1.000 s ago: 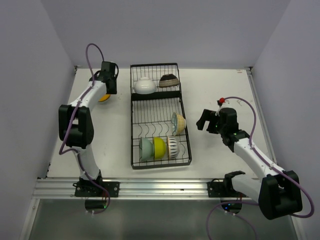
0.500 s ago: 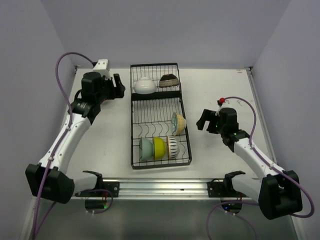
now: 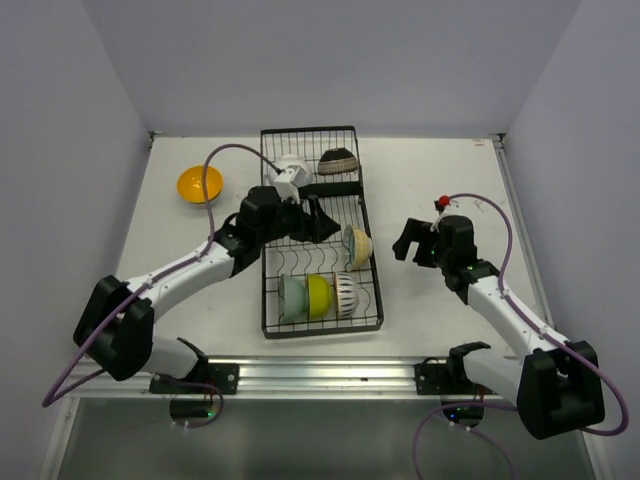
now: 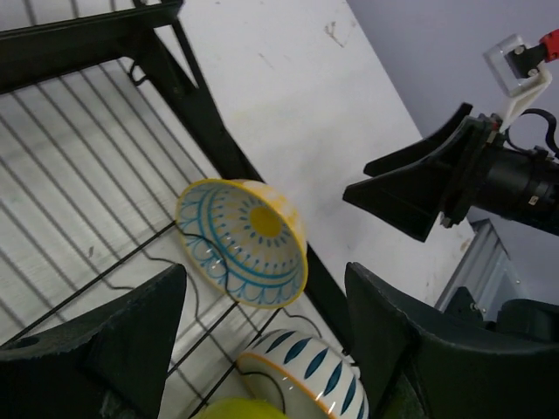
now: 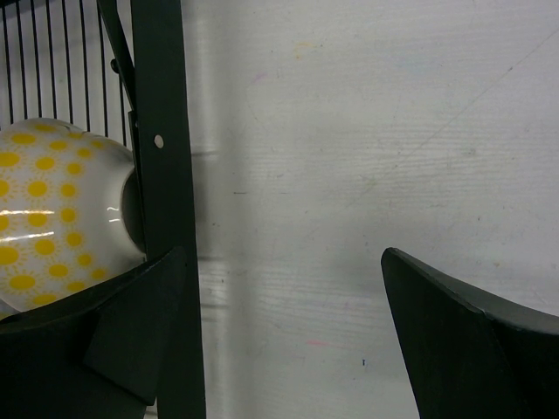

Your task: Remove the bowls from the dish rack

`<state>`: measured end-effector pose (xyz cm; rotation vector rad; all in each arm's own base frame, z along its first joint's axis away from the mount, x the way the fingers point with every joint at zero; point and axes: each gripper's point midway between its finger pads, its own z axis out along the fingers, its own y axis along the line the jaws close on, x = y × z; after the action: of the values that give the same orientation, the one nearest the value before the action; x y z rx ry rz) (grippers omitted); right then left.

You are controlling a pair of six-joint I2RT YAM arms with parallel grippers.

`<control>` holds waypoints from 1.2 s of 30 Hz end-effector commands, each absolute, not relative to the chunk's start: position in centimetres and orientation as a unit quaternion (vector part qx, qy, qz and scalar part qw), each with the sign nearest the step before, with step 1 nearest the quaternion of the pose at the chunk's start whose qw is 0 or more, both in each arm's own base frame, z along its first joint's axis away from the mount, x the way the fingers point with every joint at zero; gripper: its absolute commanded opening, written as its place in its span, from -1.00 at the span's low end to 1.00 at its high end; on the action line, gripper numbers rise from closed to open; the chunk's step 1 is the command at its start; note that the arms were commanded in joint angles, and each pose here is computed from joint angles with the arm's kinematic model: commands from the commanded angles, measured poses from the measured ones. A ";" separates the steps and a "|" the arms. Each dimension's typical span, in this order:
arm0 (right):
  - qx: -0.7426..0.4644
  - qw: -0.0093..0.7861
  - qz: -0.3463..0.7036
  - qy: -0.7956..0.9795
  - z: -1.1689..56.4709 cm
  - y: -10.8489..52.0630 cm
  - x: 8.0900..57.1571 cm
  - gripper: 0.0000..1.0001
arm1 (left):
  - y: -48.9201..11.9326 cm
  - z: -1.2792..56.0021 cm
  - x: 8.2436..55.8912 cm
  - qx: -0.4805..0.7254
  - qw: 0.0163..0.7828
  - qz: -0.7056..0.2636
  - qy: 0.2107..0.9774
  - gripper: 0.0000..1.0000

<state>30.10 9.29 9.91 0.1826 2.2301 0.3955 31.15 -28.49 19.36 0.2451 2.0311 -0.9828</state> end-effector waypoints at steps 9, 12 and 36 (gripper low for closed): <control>0.073 0.449 0.168 0.874 12.0 9.6 30.9 0.97 | -37.7 18.3 31.5 0.120 0.393 -0.433 0.802 0.48; 0.074 0.450 0.167 0.874 12.0 9.5 31.0 0.97 | -38.6 17.5 31.3 0.124 0.381 -0.435 0.806 0.47; 0.076 0.449 0.159 0.876 11.8 9.3 31.1 0.97 | -40.3 14.4 29.1 0.108 0.345 -0.465 0.808 -1.00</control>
<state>30.10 9.29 10.15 0.1847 2.2220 0.3980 29.15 -39.63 11.31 0.2785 2.2270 -1.1377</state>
